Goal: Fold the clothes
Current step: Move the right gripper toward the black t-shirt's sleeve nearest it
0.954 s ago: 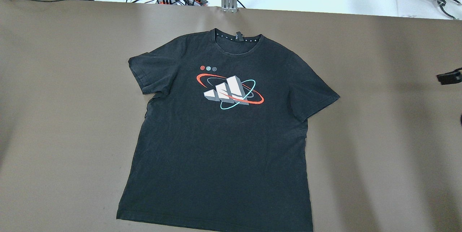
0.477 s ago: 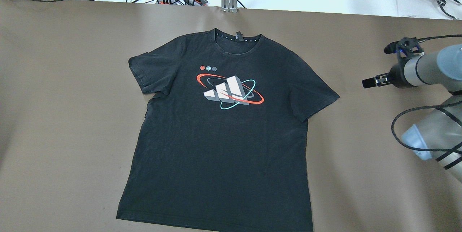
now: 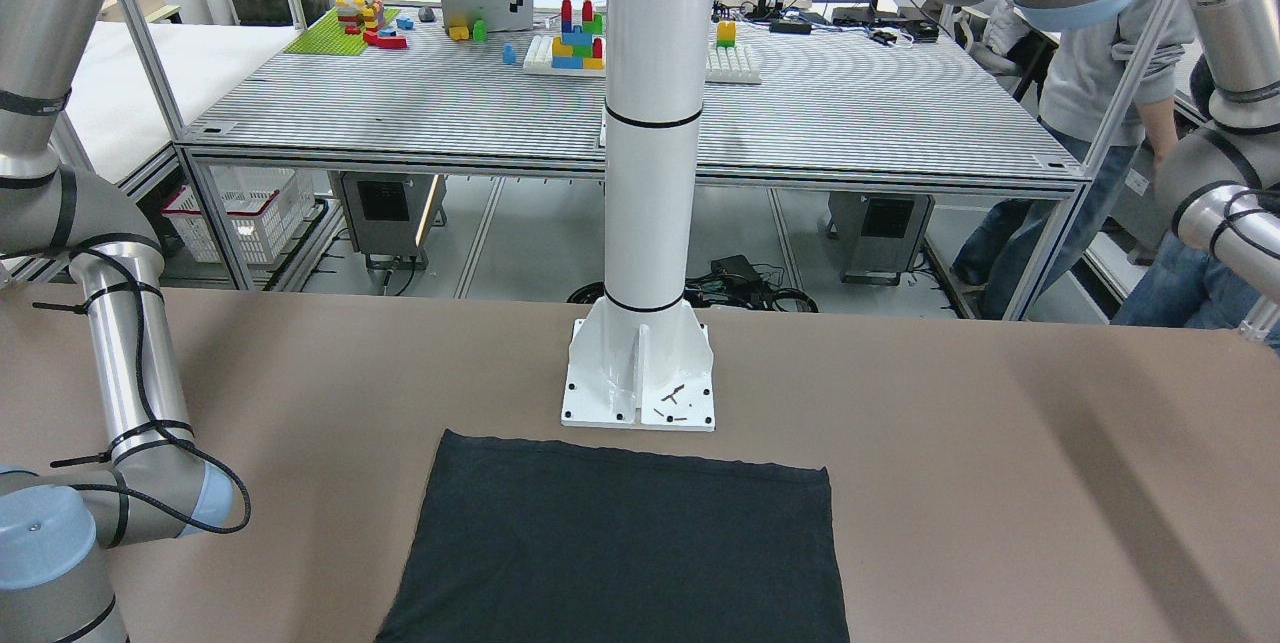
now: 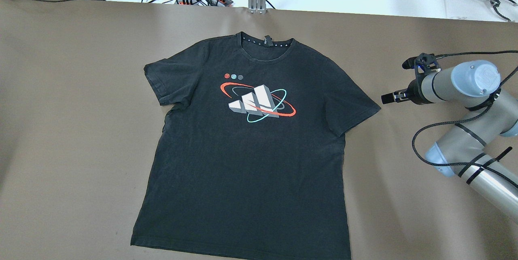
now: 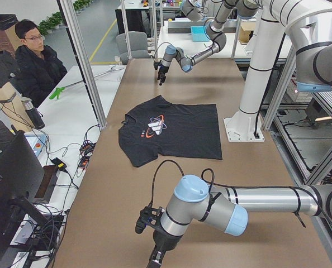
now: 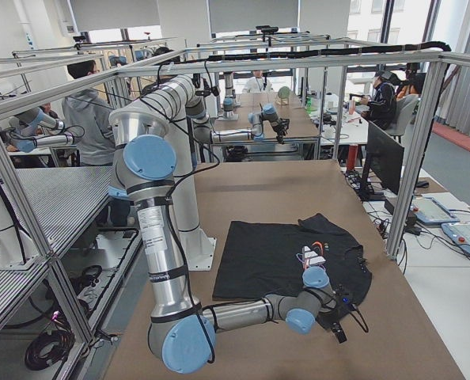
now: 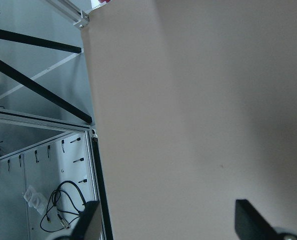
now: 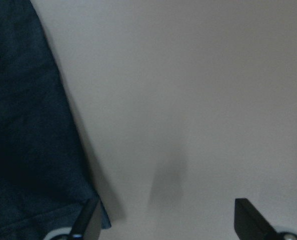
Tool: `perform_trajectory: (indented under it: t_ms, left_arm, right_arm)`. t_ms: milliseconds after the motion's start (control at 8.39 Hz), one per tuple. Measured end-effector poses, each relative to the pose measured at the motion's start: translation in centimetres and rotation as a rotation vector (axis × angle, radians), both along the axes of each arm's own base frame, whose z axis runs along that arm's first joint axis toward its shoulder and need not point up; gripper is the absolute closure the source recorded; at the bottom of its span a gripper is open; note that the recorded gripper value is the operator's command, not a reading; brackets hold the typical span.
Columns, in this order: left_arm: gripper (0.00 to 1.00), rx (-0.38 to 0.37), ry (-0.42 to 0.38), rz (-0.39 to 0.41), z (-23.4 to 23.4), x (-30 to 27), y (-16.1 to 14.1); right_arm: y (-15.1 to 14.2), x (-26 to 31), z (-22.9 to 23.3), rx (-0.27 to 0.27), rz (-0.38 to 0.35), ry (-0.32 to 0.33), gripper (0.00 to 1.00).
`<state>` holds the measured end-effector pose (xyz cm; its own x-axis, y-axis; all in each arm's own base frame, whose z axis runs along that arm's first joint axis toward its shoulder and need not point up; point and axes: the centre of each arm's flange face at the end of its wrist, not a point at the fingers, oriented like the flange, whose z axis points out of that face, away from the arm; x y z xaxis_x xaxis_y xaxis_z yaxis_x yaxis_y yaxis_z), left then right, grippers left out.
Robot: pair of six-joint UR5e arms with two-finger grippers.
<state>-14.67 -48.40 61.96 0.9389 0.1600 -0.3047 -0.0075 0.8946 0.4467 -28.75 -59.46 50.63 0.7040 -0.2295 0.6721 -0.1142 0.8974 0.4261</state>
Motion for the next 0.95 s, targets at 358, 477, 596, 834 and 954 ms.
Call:
perform_trajectory:
  t_ms: [358, 477, 596, 834, 954]
  left_arm:
    - [0.07, 0.002, 0.002, 0.005, -0.1, 0.2, -0.1]
    - [0.07, 0.004, 0.008, 0.01, -0.2, 0.4, -0.2]
    - [0.07, 0.006, 0.019, 0.016, -0.3, 0.6, -0.3]
    - [0.07, 0.007, 0.031, 0.022, -0.4, 0.8, -0.3]
    - [0.07, 0.007, 0.032, 0.023, -0.4, 0.9, -0.3]
  right_arm:
    - [0.4, -2.0, 0.4, -0.033, -0.001, -0.02, 0.12]
    - [0.7, -2.6, 0.4, -0.041, -0.001, -0.024, 0.2]
    - [0.8, -3.0, 0.3, -0.044, -0.003, -0.027, 0.34]
    - [0.9, -3.4, 0.3, -0.051, -0.003, -0.03, 0.89]
    - [0.9, -3.5, 0.1, -0.057, 0.003, -0.036, 1.0]
